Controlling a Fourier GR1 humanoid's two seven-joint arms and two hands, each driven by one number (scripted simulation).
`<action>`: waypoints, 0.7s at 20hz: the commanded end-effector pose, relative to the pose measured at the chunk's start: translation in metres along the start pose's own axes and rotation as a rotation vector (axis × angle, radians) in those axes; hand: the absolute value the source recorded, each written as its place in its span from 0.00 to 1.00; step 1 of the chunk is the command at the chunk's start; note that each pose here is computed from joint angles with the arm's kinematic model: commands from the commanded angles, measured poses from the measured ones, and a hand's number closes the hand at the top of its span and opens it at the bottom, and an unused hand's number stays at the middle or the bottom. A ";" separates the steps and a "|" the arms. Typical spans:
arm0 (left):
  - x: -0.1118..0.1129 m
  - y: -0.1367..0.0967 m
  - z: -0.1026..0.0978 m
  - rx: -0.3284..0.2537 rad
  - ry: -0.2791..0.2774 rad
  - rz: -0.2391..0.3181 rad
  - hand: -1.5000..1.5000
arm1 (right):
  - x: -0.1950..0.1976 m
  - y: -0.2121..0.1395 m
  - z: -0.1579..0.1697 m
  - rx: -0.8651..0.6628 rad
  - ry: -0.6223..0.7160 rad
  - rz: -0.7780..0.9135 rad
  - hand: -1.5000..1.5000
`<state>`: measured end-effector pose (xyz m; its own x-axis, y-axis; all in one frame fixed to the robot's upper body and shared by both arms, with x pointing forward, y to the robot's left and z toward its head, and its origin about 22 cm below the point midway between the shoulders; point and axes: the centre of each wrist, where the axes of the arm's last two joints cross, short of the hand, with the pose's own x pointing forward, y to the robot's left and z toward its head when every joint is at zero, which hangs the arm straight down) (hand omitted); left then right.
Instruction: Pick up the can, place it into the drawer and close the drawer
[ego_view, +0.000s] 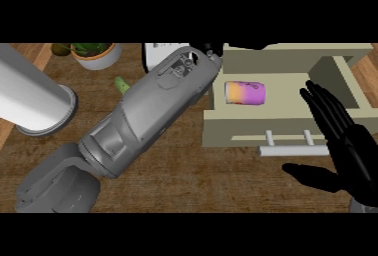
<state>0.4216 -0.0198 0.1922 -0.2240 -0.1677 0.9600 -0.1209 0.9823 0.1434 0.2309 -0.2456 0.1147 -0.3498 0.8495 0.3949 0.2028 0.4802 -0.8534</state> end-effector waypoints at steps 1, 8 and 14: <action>-0.002 0.001 0.003 -0.011 0.004 -0.004 0.00 | -0.007 0.040 -0.007 0.060 0.032 0.134 0.00; -0.002 0.048 -0.014 0.014 -0.001 -0.025 0.00 | -0.029 0.077 -0.033 -0.008 0.100 0.129 0.00; 0.018 0.057 -0.002 0.013 0.025 -0.024 0.00 | -0.055 0.105 -0.039 -0.006 0.146 0.162 0.00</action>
<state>0.4221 0.0294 0.2058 -0.2037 -0.1817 0.9620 -0.1353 0.9784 0.1562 0.2968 -0.2308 0.0415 -0.2226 0.9321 0.2857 0.2764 0.3414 -0.8984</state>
